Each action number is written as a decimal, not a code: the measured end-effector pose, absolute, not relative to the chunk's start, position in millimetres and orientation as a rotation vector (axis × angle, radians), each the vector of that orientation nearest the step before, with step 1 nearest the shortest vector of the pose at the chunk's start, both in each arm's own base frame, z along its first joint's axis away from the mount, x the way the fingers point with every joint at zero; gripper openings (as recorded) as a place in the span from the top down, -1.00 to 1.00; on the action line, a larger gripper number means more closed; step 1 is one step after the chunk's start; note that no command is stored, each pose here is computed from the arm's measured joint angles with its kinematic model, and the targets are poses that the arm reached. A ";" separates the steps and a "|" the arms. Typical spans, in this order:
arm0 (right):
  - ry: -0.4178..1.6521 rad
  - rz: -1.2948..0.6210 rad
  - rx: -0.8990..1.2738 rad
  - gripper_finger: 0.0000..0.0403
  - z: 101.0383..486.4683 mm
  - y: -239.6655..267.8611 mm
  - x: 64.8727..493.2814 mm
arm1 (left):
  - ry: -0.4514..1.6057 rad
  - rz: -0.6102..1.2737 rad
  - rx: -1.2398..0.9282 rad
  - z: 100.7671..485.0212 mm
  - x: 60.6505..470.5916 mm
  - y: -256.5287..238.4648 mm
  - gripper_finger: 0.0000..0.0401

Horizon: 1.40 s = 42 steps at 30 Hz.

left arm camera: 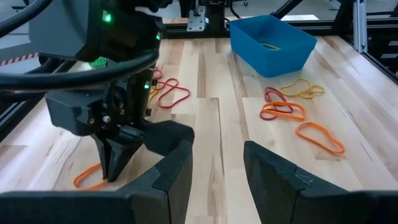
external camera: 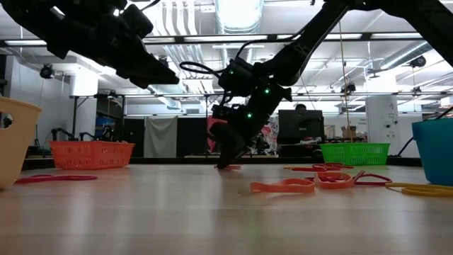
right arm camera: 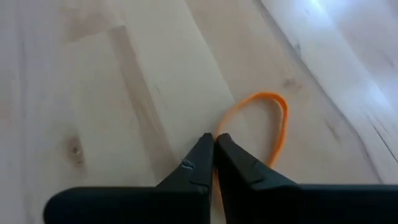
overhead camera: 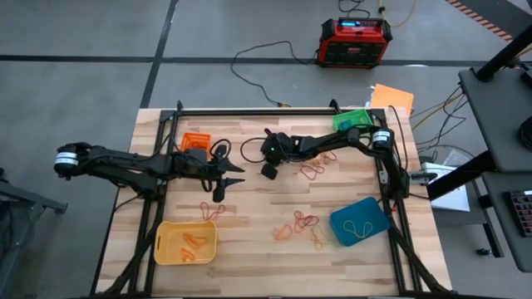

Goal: Sort rubber bands into baskets
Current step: Put the orange rubber band into the yellow bin

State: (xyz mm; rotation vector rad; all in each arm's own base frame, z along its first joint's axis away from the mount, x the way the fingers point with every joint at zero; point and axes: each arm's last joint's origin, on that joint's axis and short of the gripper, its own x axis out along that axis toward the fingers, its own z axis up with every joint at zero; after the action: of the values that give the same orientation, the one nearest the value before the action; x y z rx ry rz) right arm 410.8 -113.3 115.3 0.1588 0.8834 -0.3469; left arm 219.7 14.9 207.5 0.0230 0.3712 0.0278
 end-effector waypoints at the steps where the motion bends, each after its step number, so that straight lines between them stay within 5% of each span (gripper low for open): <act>1: 0.887 -0.341 0.156 0.96 117.9 -111.4 410.0 | 0.371 0.028 0.023 207.5 219.7 14.9 0.36; 14: 0.816 -0.113 0.119 0.96 162.2 -68.9 411.0 | 0.384 0.021 0.048 199.4 227.6 15.2 0.34; 29: 0.783 -0.022 0.100 0.96 171.6 -40.0 415.0 | 0.482 0.049 0.162 158.0 252.6 19.3 -0.03; 42: 0.731 0.019 0.110 0.96 180.1 -38.8 416.6 | 0.545 0.070 0.148 130.7 262.2 20.7 0.09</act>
State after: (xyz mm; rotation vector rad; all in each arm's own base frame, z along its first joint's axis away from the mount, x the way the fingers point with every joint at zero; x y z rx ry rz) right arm 416.6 -38.8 180.1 0.1104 0.7309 0.0194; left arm 262.2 20.7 130.7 0.1483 0.5453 0.0701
